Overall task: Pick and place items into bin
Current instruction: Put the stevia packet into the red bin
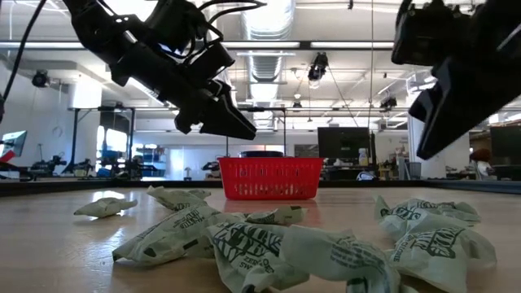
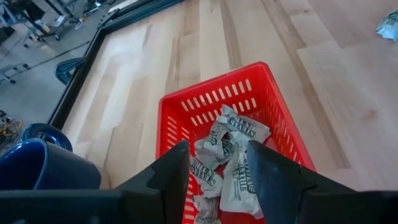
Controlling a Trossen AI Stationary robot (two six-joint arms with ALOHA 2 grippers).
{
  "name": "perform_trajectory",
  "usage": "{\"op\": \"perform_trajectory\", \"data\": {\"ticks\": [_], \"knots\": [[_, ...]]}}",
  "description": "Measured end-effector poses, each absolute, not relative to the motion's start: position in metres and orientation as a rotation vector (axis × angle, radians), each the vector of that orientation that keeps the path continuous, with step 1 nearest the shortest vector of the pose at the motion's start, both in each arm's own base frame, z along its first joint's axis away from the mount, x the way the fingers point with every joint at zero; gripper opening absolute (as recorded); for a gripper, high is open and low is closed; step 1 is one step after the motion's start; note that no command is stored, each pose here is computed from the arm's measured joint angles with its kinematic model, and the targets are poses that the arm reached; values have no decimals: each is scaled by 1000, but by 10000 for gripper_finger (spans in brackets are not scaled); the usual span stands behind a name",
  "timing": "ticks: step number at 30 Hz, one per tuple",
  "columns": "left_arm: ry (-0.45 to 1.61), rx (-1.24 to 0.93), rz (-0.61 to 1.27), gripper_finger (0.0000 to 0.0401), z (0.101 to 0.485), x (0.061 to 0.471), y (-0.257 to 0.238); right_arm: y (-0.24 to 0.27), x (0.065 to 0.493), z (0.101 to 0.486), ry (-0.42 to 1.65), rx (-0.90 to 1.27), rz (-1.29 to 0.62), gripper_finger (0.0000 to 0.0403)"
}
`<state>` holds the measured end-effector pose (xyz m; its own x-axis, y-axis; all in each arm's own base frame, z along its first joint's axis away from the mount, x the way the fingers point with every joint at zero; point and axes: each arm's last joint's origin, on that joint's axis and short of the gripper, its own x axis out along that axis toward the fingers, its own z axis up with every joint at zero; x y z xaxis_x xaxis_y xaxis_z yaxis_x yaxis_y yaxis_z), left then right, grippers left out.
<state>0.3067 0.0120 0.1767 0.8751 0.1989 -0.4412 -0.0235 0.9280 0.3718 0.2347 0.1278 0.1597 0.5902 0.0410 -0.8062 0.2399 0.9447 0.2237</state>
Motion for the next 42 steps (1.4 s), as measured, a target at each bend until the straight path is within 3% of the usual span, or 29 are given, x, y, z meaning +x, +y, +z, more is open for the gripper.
{"op": "perform_trajectory", "data": {"ticks": [15,21,26,36,42], "knots": [[487,350,119,146,177,307,11,144,239,123,998,289,-155,158],[484,350,119,146,178,307,11,145,240,117,1007,276,-163,170],[481,350,120,146,178,307,11,144,240,115,1010,249,-169,142],[480,351,123,146,178,307,11,142,240,118,983,126,-148,18],[457,350,124,146,185,305,10,131,244,130,894,7,-209,9]]}}
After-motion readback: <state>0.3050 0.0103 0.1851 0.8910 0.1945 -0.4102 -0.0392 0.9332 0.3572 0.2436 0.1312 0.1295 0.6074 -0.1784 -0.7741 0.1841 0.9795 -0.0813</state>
